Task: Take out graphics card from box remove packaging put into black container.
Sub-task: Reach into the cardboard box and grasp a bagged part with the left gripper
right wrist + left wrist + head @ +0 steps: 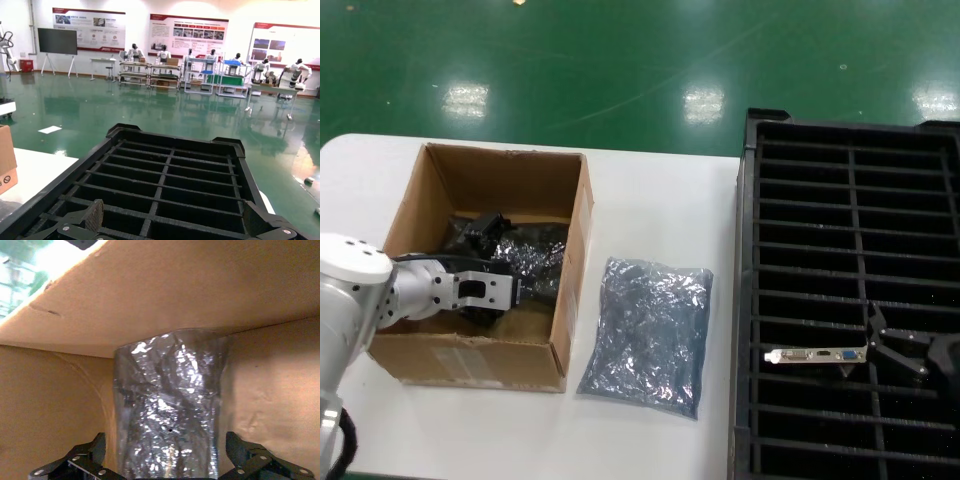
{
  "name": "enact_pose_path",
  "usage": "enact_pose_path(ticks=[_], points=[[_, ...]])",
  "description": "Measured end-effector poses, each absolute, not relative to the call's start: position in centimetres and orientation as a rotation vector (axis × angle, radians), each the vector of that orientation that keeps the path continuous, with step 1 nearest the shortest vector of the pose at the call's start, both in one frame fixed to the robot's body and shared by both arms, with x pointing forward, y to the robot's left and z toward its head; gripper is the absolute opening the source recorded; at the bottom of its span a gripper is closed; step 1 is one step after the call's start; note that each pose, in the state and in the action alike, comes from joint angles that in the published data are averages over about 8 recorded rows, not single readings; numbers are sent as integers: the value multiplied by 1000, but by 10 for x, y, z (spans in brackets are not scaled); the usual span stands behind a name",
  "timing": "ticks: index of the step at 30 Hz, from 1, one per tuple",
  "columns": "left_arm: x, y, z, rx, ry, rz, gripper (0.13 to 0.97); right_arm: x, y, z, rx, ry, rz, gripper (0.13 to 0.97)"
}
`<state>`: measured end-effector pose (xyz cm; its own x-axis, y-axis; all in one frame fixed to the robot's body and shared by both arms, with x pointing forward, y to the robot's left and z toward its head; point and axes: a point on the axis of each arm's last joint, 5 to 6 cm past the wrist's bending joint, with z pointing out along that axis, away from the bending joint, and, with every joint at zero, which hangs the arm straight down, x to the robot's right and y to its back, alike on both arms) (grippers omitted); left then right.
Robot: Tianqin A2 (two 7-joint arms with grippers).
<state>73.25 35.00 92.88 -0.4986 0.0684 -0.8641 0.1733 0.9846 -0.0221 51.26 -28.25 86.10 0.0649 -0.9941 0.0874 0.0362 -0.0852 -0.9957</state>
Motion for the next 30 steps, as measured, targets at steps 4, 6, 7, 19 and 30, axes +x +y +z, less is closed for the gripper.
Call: enact_pose_path(ticks=[4,6,7,19,30], points=[[732,351,926,166,2063,-120,818,513,-282,861,-1278,1093,-1238,966],[731,351,924,165,2051,-118,796,513,-282,861,-1278,1093,-1238,966],[731,352,924,165,2046,-117,775,513,-282,861,-1278,1093,-1238,966],[729,357,922,175,2015,-102,591,513,-282,861,-1278,1093,-1238,966],[730,362,930,210,1985,-103,347,513,-282,861,-1278,1093,-1238,966]])
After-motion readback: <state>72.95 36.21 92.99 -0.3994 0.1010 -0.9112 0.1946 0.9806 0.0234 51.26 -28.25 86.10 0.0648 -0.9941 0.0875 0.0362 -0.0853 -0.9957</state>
